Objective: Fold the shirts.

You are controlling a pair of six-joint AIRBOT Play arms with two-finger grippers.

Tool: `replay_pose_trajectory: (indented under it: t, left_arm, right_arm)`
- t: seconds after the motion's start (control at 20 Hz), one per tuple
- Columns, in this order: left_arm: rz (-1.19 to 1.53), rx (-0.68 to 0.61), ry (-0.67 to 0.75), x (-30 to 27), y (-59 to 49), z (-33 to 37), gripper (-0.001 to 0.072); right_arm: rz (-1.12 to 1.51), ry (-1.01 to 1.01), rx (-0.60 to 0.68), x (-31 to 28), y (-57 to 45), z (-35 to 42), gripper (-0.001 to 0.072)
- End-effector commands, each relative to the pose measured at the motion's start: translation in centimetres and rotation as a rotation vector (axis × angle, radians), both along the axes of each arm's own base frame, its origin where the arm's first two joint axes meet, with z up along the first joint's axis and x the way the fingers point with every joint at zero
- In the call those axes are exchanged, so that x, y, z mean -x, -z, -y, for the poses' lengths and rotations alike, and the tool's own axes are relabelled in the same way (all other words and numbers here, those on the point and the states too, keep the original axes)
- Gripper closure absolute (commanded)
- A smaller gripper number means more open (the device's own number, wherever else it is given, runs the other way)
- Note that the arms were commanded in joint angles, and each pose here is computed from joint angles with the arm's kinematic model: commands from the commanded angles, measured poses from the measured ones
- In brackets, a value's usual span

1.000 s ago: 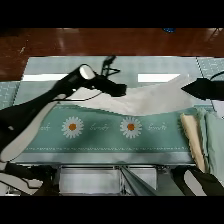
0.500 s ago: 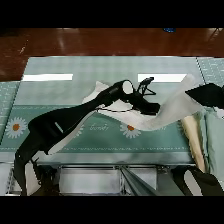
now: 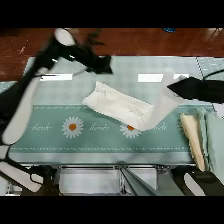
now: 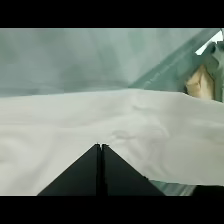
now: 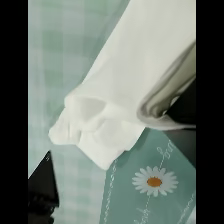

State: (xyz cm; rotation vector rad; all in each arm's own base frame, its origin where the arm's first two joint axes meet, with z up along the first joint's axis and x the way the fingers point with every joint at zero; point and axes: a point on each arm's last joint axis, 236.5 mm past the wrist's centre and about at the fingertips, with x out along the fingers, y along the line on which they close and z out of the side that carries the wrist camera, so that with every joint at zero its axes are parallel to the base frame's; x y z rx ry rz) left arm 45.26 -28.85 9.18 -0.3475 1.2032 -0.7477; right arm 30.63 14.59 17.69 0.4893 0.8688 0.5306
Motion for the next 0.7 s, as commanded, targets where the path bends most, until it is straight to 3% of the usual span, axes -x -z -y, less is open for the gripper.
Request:
replay_pose_trajectory:
  t: [0.0,0.1,0.3,0.6,0.65]
  left_arm:
    - [0.224,-0.179,-0.167,-0.1,-8.0,-12.9,0.0689]
    - [0.343,-0.255,-0.251,2.6,-11.9,-17.4,0.0689]
    - [0.450,-0.252,-0.295,10.7,-14.7,-19.2,0.0688]
    - [0.353,-0.192,-0.324,15.7,-7.3,-18.4,0.0688]
    - [0.311,-0.179,-0.318,15.9,-5.5,-18.0,0.0688]
  right_arm:
    - [-0.002,-0.075,-0.074,-3.6,1.3,-6.8,0.0694]
    - [-0.029,-0.131,-0.075,-5.8,3.1,-11.1,0.0694]
    - [-0.122,-0.235,-0.066,-9.1,8.2,-18.9,0.0694]
    - [-0.262,-0.283,-0.132,-11.4,15.3,-26.4,0.0686]
    - [-0.262,-0.278,-0.132,-11.6,16.4,-26.9,0.0472]
